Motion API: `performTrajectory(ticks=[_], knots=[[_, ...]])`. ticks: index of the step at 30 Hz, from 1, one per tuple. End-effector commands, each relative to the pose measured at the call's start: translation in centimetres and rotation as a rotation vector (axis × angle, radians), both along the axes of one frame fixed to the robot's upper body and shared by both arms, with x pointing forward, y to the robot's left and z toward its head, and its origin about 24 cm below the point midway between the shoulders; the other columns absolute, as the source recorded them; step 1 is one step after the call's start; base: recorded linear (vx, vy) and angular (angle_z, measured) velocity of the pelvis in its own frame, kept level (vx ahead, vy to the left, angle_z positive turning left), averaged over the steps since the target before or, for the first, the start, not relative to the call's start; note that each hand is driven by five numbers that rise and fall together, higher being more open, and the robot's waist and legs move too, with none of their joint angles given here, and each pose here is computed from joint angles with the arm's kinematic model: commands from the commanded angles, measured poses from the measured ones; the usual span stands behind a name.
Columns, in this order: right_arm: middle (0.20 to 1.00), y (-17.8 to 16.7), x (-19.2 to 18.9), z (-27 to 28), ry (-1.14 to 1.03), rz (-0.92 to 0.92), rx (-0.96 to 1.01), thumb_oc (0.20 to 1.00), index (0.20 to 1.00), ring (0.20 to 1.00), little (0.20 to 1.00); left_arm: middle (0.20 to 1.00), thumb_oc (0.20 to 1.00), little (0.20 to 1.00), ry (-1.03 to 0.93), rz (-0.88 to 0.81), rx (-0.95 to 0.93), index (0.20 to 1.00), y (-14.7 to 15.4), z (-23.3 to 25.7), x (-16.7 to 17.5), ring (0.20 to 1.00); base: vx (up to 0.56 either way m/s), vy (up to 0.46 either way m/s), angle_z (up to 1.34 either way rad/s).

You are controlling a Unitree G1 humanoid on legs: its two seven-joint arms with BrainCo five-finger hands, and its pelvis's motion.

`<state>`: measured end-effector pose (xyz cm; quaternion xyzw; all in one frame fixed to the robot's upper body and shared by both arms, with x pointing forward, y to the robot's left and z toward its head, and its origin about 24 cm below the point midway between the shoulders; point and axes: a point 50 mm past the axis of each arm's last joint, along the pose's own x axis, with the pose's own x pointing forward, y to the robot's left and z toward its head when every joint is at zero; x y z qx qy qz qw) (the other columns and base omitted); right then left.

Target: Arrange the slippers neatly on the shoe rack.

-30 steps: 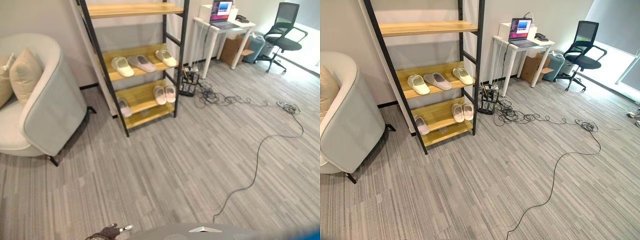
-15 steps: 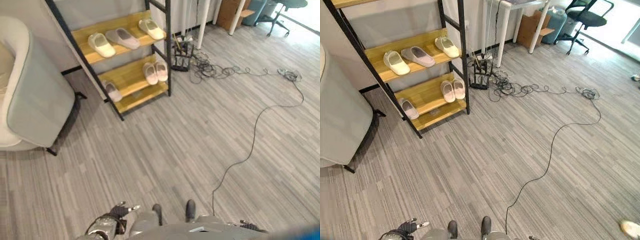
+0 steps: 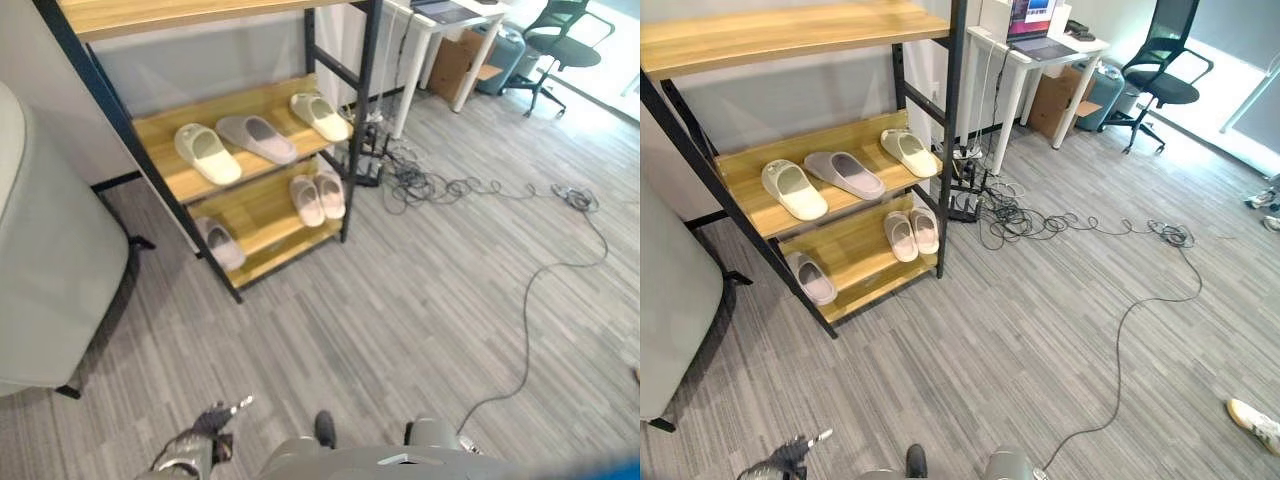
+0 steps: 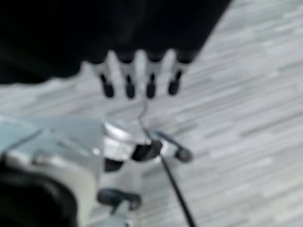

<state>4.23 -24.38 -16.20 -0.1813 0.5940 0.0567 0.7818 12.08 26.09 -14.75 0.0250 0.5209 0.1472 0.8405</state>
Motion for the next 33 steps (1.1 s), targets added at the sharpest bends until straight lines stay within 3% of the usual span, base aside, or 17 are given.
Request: performTrajectory(ticks=[1, 6, 11, 16, 17, 22, 33], knots=[[1.000, 0.6, 1.5, -0.1, -0.006, 0.022, 0.005, 1.000, 1.000, 1.000, 1.000, 1.000, 1.000, 1.000, 0.004, -0.063, 0.000, 1.000, -1.3, -0.4, -0.5, 1.000, 0.52, -0.263, 0.81], [1.000, 0.6, 1.6, -0.3, 0.013, -0.009, -0.011, 1.000, 1.000, 1.000, 1.000, 1.000, 1.000, 1.000, 0.033, -0.093, -0.001, 1.000, -1.9, -0.7, -0.6, 1.000, 0.34, -0.215, 1.12], [1.000, -0.6, 1.2, -0.2, 0.060, -0.001, -0.037, 1.000, 1.000, 1.000, 1.000, 1.000, 1.000, 1.000, 0.128, -0.020, -0.037, 1.000, -1.5, -1.5, -4.1, 1.000, 0.30, -0.363, 1.45], [1.000, -2.8, 5.4, 1.3, -0.065, 0.011, -0.103, 1.000, 1.000, 1.000, 1.000, 1.000, 1.000, 1.000, 0.118, 0.040, -0.025, 1.000, -0.5, -1.1, -3.6, 1.000, 0.13, -0.253, 0.99], [1.000, -6.9, 7.9, 3.7, -0.101, 0.036, -0.183, 1.000, 1.000, 1.000, 1.000, 1.000, 1.000, 1.000, 0.131, 0.065, -0.018, 1.000, 0.3, -1.0, -4.2, 1.000, 0.16, -0.068, 0.56], [1.000, -5.6, 10.9, 5.3, -0.289, 0.168, -0.174, 1.000, 1.000, 1.000, 1.000, 1.000, 1.000, 1.000, 0.127, 0.132, -0.025, 1.000, 1.1, -0.9, -5.0, 1.000, 0.14, 0.000, -0.01], [1.000, -2.1, 5.9, 1.3, -0.061, 0.178, -0.148, 1.000, 1.000, 1.000, 1.000, 1.000, 1.000, 1.000, 0.142, 0.033, 0.019, 1.000, 0.7, -1.0, -4.9, 1.000, 0.11, 0.025, -0.51]])
